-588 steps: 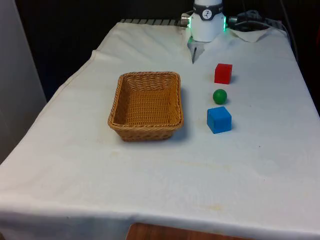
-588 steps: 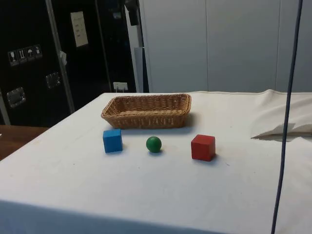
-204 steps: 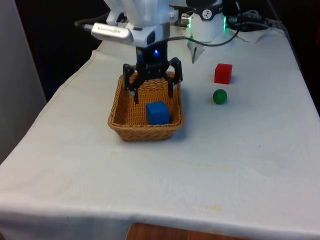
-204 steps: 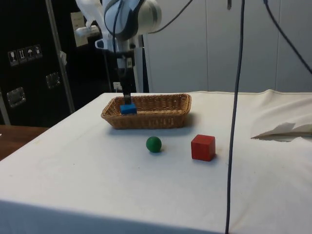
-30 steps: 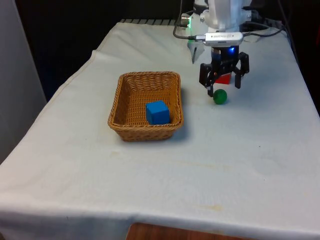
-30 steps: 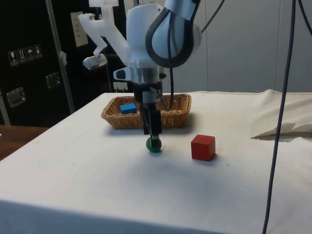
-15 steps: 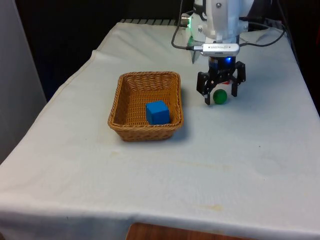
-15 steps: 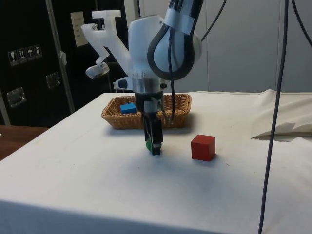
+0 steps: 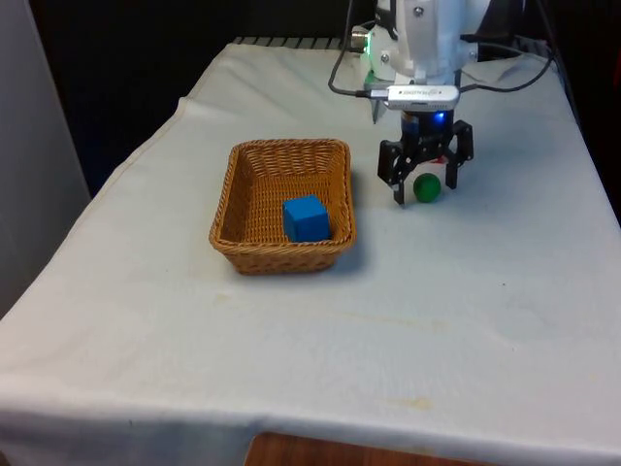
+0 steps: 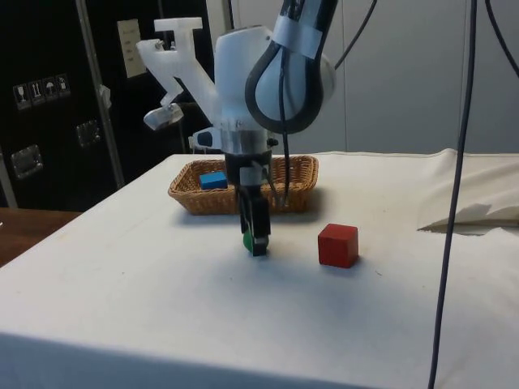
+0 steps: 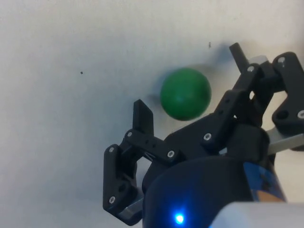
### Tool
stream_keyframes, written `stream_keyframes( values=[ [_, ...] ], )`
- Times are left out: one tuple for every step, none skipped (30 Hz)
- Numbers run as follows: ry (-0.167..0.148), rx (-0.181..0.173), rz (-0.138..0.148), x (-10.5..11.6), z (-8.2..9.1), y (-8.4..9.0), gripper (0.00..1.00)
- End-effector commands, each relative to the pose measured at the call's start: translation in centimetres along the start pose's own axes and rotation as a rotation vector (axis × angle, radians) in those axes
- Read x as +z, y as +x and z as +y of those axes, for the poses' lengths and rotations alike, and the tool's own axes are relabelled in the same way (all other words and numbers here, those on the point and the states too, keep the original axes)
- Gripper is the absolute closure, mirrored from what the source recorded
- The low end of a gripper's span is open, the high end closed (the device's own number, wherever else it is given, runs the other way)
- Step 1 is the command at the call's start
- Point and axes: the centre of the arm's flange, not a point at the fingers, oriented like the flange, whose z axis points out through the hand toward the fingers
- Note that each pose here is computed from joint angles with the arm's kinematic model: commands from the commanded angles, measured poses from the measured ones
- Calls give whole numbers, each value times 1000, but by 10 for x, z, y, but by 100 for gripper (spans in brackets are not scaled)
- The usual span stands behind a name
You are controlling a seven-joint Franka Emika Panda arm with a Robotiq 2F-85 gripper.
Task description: Place all non-red objects into the basket.
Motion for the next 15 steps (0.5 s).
stream_keyframes(
  values=[
    [10, 0, 9, -3, -1, 1, 0],
    [11, 1, 10, -5, 0, 0, 0],
    [14, 2, 11, -6, 0, 0, 0],
    [16, 2, 12, -7, 0, 0, 4],
    [17, 3, 13, -8, 1, 0, 11],
    [19, 3, 13, -8, 0, 0, 20],
    [20, 3, 15, -9, 1, 1, 31],
    [21, 4, 16, -9, 1, 0, 42],
    [5, 4, 7, -7, 3, 0, 53],
    [22, 3, 15, -9, 1, 0, 53],
    [23, 4, 15, -10, 2, 0, 81],
    [24, 4, 16, -10, 1, 0, 92],
    [25, 4, 15, -10, 1, 0, 100],
    [25, 4, 15, -11, 1, 0, 100],
    [26, 4, 15, -10, 1, 0, 100]
  ],
)
